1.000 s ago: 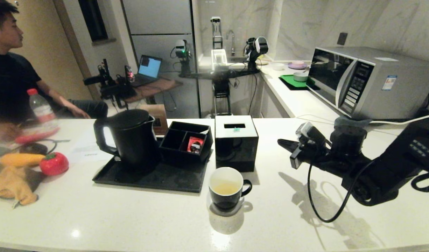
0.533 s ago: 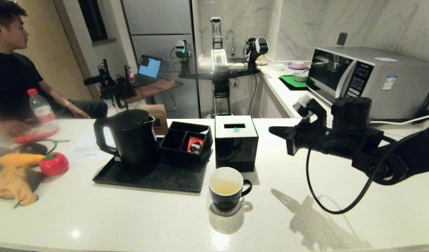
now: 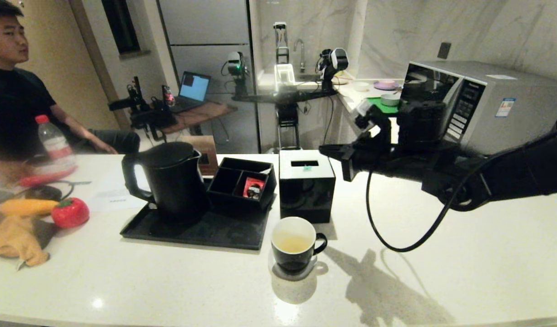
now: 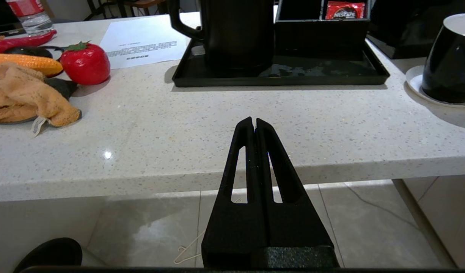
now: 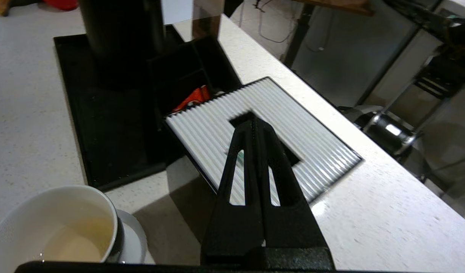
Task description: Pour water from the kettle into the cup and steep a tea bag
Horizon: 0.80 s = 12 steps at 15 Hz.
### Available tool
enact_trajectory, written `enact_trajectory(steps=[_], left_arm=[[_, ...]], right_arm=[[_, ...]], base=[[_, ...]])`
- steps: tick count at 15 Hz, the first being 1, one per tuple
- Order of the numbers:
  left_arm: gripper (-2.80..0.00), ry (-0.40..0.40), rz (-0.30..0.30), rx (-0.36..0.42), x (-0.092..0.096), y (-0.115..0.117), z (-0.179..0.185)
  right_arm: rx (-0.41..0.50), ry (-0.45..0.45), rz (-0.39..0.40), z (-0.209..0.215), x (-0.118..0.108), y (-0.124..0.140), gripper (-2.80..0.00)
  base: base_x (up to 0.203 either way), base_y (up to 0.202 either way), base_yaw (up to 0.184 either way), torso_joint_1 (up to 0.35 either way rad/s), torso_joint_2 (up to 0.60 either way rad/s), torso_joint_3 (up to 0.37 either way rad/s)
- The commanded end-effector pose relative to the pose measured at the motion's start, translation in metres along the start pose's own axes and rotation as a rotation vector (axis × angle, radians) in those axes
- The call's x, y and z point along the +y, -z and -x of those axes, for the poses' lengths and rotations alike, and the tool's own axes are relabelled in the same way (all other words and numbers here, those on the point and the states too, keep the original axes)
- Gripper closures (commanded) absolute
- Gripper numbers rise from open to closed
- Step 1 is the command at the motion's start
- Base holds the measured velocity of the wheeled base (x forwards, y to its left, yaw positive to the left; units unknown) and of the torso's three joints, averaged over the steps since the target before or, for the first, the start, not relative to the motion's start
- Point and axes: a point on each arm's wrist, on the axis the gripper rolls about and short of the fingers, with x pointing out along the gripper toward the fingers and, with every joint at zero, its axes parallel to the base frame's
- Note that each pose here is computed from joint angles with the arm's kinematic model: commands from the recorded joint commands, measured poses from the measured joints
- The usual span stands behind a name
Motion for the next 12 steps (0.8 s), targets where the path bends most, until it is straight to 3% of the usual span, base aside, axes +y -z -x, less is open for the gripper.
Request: enact_trajectory(steps=[1, 12], left_arm=[[0.00, 0.002, 0.000, 0.000, 0.000, 0.000, 0.000], [0.00, 0.002, 0.000, 0.000, 0.000, 0.000, 0.000]], right_arm=[[0.030, -0.025, -0.013, -0.016, 0.002, 0.012, 0.00], [0.135, -0.070, -0.061, -0.009, 0.013, 0.012, 0.00]], base=[[0.000, 0.000, 0.000, 0.000, 0.00, 0.000], [0.000, 0.000, 0.000, 0.000, 0.00, 0.000]])
